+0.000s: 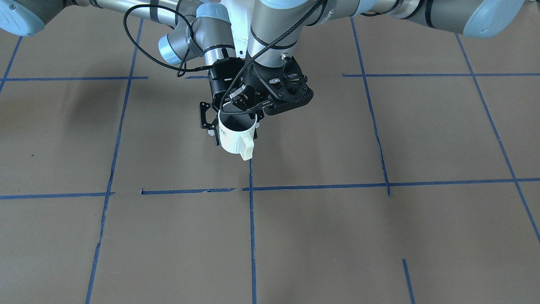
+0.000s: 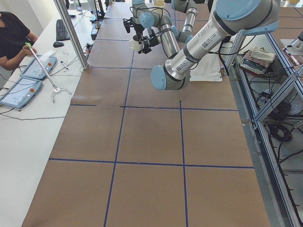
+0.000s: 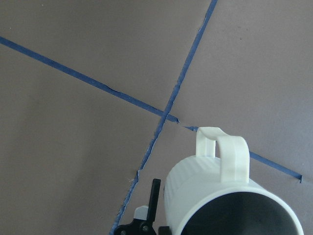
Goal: Left arm hands cup to right arm to dump lemon
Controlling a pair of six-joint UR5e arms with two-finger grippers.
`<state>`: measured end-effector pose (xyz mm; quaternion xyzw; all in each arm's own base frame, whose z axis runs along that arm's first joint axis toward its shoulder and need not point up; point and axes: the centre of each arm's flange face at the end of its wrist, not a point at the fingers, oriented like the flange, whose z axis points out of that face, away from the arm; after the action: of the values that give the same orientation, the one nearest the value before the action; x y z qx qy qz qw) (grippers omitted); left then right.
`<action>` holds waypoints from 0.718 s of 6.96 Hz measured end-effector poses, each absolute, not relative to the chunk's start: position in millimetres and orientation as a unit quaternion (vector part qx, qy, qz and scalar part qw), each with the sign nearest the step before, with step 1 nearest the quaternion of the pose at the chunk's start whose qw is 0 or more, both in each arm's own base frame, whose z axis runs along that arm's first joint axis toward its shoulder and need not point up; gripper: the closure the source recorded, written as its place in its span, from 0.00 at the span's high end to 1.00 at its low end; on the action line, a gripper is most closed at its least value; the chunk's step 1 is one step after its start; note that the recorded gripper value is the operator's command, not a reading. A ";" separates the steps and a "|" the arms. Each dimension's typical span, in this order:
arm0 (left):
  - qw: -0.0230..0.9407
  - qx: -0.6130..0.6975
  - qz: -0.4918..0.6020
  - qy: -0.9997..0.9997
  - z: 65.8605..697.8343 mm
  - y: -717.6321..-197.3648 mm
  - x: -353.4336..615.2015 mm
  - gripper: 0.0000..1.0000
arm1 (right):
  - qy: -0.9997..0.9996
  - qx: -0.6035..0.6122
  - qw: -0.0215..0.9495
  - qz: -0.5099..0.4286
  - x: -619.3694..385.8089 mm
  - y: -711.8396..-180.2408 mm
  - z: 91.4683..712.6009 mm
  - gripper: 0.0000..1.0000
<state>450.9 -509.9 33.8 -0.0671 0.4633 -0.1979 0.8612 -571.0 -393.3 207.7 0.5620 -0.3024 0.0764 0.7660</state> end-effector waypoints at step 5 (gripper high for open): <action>0.854 0.000 -0.193 0.483 86.5 -510.1 331.0 0.00 | -0.286 0.549 0.784 0.051 -566.9 -394.7 250.4 1.00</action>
<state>331.0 -510.1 86.5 0.0000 0.4825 -0.1929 0.8544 -566.9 -394.7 250.4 0.5487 -0.2855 0.0513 0.7841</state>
